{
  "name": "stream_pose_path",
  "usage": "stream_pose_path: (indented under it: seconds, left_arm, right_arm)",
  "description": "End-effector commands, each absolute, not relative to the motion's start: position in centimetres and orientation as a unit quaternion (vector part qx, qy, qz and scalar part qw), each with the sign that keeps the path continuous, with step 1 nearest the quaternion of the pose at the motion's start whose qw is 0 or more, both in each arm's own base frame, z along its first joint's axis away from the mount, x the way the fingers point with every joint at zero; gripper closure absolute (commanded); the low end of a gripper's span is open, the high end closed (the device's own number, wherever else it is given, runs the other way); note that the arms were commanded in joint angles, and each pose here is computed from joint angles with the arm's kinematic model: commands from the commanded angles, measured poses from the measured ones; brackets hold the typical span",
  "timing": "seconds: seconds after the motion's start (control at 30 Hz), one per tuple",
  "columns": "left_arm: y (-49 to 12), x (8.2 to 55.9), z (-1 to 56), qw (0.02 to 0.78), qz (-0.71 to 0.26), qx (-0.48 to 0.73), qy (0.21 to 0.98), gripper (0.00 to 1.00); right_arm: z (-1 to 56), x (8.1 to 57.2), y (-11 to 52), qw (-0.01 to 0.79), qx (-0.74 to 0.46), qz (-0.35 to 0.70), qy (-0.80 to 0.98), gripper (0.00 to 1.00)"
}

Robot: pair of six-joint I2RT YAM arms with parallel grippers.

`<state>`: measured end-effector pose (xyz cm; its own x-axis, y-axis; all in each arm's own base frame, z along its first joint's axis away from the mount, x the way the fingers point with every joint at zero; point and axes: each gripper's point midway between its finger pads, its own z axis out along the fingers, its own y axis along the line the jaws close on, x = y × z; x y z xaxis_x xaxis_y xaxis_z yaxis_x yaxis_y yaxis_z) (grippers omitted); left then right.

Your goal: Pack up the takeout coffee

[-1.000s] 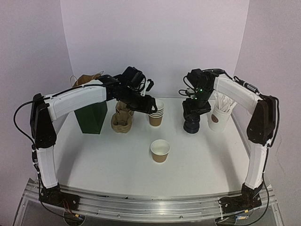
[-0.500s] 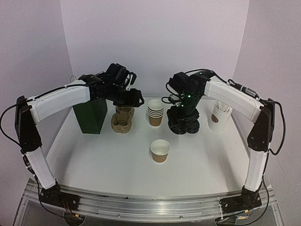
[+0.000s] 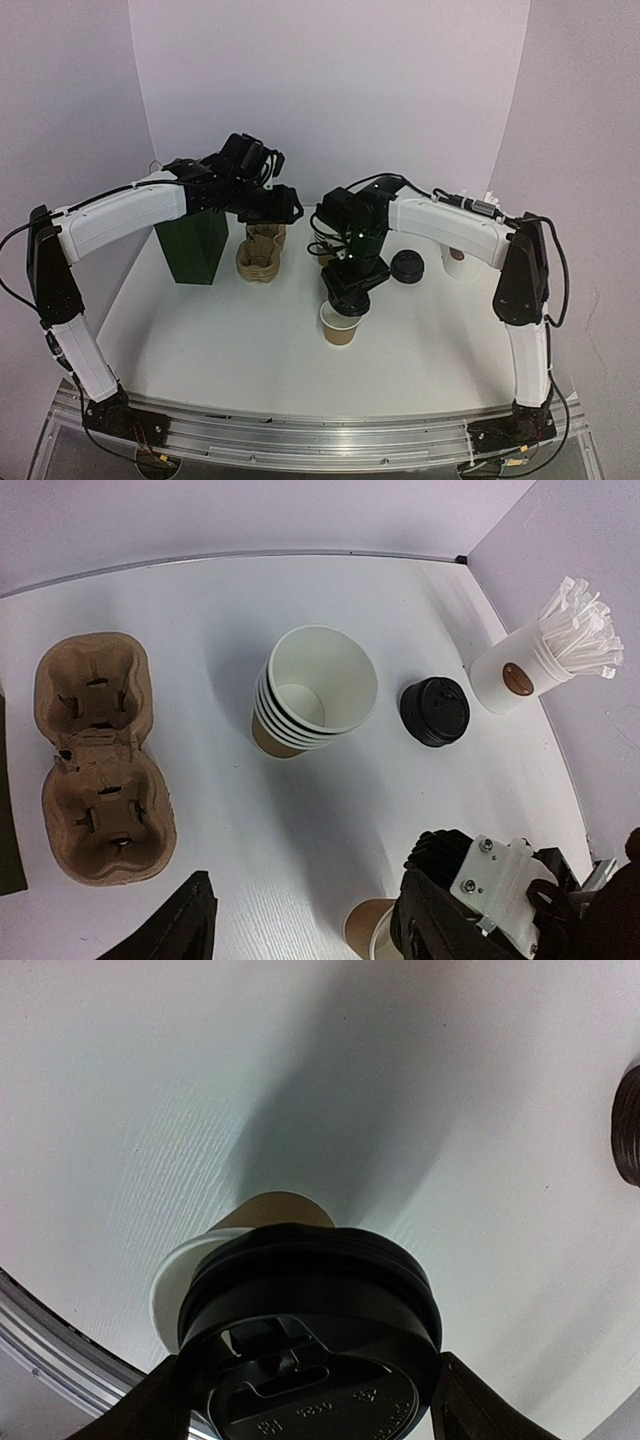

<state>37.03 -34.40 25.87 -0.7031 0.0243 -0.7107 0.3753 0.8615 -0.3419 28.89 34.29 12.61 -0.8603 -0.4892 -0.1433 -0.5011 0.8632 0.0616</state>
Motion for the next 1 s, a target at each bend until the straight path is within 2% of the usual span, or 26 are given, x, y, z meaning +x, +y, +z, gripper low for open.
stream_pose_path:
  seconds: [0.0,0.97]
  left_arm:
    - [-34.0,36.9,28.7,0.4,-0.251,0.106,0.875,0.38]
    - [-34.1,37.1,28.1,0.398,-0.251,0.1,0.877,0.38]
  right_arm:
    - [13.3,28.9,35.6,0.064,-0.261,0.068,0.961,0.22]
    - [11.9,27.6,36.7,0.045,-0.288,0.068,0.954,0.21]
